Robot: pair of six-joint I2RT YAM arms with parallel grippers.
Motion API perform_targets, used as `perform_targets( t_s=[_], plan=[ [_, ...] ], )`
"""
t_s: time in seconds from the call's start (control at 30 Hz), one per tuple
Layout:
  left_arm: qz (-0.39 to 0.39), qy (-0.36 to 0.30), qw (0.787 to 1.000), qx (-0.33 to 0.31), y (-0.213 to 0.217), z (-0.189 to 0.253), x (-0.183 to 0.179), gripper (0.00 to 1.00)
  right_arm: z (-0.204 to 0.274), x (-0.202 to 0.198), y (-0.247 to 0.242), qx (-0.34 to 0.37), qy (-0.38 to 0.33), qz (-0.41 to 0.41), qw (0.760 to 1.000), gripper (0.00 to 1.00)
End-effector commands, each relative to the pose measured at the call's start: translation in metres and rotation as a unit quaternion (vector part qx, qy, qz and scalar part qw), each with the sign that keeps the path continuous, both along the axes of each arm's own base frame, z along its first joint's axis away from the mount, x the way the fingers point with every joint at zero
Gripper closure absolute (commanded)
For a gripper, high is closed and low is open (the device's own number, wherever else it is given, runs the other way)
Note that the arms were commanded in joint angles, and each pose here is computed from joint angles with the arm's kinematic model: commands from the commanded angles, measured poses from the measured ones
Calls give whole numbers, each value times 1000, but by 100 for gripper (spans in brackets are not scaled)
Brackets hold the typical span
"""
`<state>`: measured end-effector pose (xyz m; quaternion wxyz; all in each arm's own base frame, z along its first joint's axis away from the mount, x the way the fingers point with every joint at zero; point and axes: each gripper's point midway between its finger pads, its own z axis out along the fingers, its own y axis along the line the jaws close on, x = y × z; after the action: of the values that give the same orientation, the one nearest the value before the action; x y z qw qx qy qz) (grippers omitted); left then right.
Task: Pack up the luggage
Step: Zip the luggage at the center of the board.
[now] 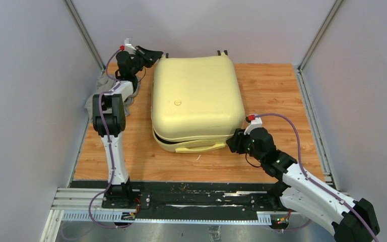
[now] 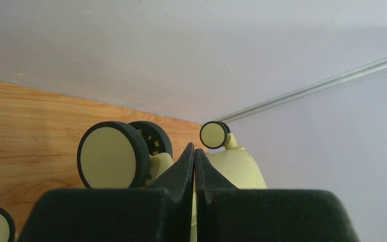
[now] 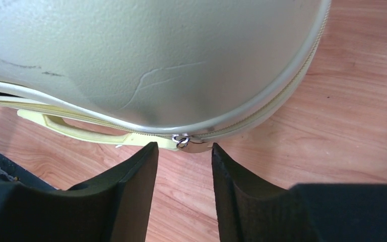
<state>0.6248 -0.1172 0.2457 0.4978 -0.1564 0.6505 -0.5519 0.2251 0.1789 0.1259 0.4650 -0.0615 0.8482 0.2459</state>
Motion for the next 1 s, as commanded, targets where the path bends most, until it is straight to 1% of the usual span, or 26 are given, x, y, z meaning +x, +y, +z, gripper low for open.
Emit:
perform_targets(
  t_s=[0.0, 0.1, 0.17, 0.37, 0.6, 0.83, 0.97],
  plan=[
    [9, -30, 999, 7, 2, 30, -7, 100, 1, 6, -3, 1, -9, -22, 1000, 51],
    [11, -31, 999, 5, 3, 33, -7, 100, 6, 11, 1, 8, -19, -24, 999, 51],
    [12, -33, 999, 4, 2, 36, -7, 100, 8, 15, 3, 10, -23, -26, 999, 55],
    [15, -37, 999, 6, 4, 41, -10, 100, 11, 22, 10, 18, -28, -26, 999, 77],
    [21, -37, 999, 5, 6, 43, -12, 100, 18, 24, 10, 29, -38, -31, 998, 100],
    [23, -45, 999, 7, 6, 50, -13, 100, 19, 18, 12, 34, -32, -18, 999, 100],
    [25, -45, 999, 13, 7, 49, -16, 100, 23, 12, 27, 36, -22, 20, 999, 100]
  ],
)
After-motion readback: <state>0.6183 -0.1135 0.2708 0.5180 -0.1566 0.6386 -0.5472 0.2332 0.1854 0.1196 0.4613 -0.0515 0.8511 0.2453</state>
